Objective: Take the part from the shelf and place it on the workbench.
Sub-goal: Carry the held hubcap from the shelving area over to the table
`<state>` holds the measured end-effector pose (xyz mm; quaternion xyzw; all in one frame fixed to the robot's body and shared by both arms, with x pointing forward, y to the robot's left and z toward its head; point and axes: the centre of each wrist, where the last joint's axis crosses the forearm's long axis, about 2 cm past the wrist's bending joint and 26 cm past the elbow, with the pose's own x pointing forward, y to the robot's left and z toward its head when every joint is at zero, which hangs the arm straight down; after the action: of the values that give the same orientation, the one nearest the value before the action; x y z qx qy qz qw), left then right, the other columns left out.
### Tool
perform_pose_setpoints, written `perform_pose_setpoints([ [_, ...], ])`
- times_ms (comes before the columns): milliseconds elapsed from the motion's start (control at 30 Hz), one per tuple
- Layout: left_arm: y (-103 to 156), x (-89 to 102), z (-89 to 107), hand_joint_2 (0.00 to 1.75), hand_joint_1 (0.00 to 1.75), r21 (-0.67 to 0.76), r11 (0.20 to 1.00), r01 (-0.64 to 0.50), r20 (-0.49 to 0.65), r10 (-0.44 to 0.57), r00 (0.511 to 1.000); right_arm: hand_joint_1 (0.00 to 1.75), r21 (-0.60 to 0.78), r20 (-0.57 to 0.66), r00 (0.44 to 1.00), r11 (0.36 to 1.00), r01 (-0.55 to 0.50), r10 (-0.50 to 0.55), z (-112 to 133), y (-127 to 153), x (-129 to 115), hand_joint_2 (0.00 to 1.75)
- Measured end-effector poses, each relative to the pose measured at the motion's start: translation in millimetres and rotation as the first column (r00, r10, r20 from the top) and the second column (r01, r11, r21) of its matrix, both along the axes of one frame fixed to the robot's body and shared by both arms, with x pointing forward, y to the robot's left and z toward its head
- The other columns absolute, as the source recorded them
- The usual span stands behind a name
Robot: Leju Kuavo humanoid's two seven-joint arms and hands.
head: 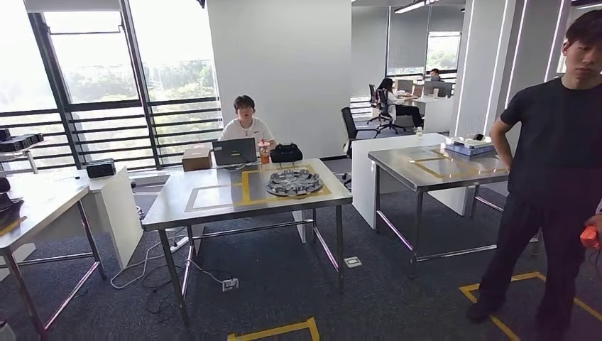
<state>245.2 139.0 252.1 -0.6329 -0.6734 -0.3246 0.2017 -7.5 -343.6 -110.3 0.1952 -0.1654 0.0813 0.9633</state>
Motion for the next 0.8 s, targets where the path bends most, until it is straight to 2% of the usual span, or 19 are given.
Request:
perform_pose_setpoints([
  [467, 2.5, -0.6, -2.3, 1.75, 1.75, -0.003, 1.0, -0.005, -0.006, 0.005, 1.0, 0.0, 0.018, -0.003, 1.0, 1.0, 0.005, -0.005, -0.3, 4.9, 0.1, 0.0],
  [800, -0.8, -2.0, -5.9, 1.75, 1.75, 0.008, 1.0, -0.011, -0.021, 0.011, 1.0, 0.0, -0.002, -0.029, 1.0, 1.0, 0.005, -0.005, 0.2, -1.9, -2.6, 0.0],
])
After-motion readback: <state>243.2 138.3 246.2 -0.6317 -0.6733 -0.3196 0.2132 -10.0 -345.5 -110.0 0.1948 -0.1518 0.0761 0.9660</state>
